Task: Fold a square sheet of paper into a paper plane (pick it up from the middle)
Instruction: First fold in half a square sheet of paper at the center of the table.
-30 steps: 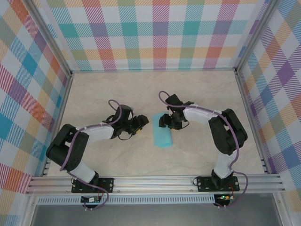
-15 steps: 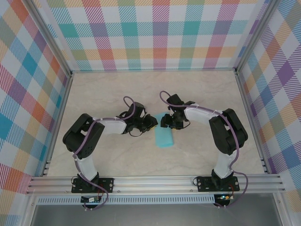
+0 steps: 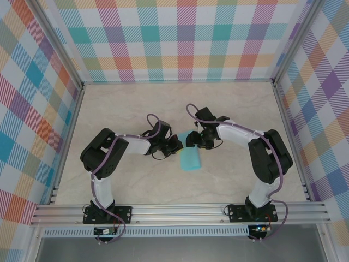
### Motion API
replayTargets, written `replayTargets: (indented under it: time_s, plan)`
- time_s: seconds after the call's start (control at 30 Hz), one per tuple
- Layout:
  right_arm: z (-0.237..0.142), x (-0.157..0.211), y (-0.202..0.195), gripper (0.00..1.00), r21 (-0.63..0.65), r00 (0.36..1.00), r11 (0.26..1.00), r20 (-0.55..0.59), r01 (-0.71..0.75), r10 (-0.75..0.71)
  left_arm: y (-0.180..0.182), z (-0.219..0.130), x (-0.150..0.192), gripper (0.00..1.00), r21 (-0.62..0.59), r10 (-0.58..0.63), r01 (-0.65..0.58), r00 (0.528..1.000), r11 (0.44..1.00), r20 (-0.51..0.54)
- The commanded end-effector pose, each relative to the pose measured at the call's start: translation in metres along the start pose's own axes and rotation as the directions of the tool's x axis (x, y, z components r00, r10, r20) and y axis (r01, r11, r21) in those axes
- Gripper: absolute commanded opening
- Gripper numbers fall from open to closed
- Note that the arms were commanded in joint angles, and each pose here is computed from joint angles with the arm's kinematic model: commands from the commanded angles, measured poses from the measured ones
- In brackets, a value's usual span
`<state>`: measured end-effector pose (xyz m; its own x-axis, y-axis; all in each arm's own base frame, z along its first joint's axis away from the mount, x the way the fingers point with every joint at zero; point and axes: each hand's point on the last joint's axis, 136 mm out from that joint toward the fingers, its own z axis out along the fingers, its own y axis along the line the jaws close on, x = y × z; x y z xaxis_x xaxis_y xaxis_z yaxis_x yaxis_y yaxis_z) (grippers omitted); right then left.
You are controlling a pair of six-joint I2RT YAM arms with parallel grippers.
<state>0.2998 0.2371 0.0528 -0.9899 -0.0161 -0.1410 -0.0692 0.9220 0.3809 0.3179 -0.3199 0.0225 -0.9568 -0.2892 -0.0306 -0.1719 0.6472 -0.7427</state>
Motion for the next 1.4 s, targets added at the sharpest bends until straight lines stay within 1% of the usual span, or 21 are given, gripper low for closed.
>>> replayTargets:
  time_s: [0.0, 0.23, 0.43, 0.53, 0.67, 0.77, 0.93, 1.23, 1.37]
  plan:
    - [-0.003, 0.012, -0.005, 0.62, 0.007, 0.999, 1.000, -0.052, 0.017, -0.017, 0.013, 0.005, 0.008, 0.00, -0.055, -0.008, 0.007, 1.000, 0.998, -0.026]
    - [0.009, 0.017, -0.009, 0.59, 0.012, 0.996, 1.000, -0.094, 0.009, -0.008, 0.008, 0.005, 0.009, 0.00, -0.046, 0.002, -0.003, 1.000, 0.999, -0.030]
    - [0.016, 0.017, -0.014, 0.52, 0.025, 0.995, 1.000, -0.104, -0.001, 0.004, 0.000, 0.000, 0.007, 0.00, -0.030, 0.013, -0.013, 1.000, 0.999, -0.024]
    - [0.019, 0.019, -0.022, 0.50, 0.038, 0.994, 0.999, -0.109, -0.018, 0.022, -0.011, -0.007, 0.005, 0.08, -0.014, 0.023, -0.023, 1.000, 1.000, -0.011]
    - [0.022, 0.020, -0.030, 0.48, 0.043, 0.992, 0.998, -0.115, -0.041, 0.046, -0.020, -0.021, 0.001, 0.22, -0.017, 0.039, -0.038, 0.999, 0.999, 0.028]
    - [0.025, 0.021, -0.035, 0.48, 0.050, 0.991, 0.998, -0.127, -0.048, 0.054, -0.023, -0.030, -0.003, 0.25, -0.037, 0.054, -0.052, 0.997, 0.998, 0.056]
    - [0.029, 0.023, -0.041, 0.47, 0.063, 0.988, 0.997, -0.141, -0.045, 0.054, -0.017, -0.043, -0.012, 0.26, -0.072, 0.050, -0.042, 0.993, 0.996, 0.109]
    - [0.034, 0.021, -0.051, 0.46, 0.079, 0.987, 0.996, -0.155, -0.030, 0.042, -0.003, -0.059, -0.025, 0.25, -0.115, 0.025, -0.005, 0.984, 0.993, 0.174]
    - [0.035, 0.021, -0.052, 0.45, 0.066, 0.986, 0.998, -0.166, -0.010, 0.020, 0.002, -0.065, -0.029, 0.25, -0.126, 0.018, 0.006, 0.982, 0.992, 0.189]
